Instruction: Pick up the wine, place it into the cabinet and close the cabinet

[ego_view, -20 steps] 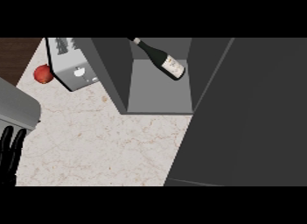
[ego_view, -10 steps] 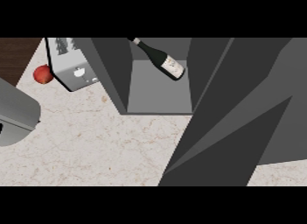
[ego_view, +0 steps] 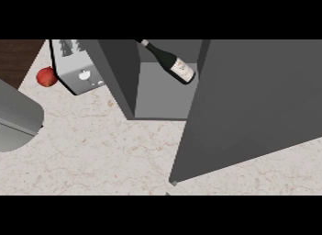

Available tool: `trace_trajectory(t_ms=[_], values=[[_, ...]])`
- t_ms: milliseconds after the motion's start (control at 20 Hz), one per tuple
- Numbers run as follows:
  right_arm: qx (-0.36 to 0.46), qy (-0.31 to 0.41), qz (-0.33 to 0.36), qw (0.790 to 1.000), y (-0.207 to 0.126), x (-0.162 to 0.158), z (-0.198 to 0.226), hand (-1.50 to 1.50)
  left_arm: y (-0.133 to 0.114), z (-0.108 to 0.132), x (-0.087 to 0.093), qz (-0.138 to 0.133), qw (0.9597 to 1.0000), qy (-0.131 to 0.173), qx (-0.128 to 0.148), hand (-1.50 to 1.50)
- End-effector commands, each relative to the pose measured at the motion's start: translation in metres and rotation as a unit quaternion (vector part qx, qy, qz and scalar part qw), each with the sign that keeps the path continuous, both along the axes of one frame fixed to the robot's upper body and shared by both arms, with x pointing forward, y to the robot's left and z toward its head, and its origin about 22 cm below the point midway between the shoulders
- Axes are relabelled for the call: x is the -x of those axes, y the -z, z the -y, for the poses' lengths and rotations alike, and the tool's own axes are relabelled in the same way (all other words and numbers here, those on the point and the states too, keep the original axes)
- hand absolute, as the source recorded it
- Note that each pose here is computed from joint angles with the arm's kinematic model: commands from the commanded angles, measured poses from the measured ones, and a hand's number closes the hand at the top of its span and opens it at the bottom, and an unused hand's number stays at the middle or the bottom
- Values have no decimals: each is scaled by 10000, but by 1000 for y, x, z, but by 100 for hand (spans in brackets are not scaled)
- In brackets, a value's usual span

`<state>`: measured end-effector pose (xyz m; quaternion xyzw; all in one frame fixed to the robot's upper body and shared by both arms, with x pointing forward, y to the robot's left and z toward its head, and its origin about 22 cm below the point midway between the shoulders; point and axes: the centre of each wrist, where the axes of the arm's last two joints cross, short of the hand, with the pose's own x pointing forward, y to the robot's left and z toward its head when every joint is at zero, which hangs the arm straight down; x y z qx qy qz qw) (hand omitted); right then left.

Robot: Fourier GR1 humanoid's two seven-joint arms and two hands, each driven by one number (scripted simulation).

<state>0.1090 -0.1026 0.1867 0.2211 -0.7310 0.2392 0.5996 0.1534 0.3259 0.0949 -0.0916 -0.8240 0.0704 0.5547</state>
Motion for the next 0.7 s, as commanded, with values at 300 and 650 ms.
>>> trace_trajectory(t_ms=[300,650], values=[[-31,-472,351,9983,-19,-20,-57,150,0,4,-16,63,9996,200,178,-150],[-309,-405,262,9984,-45,-50,-72,150,-4,5,-19,9,9994,184,291,-150]])
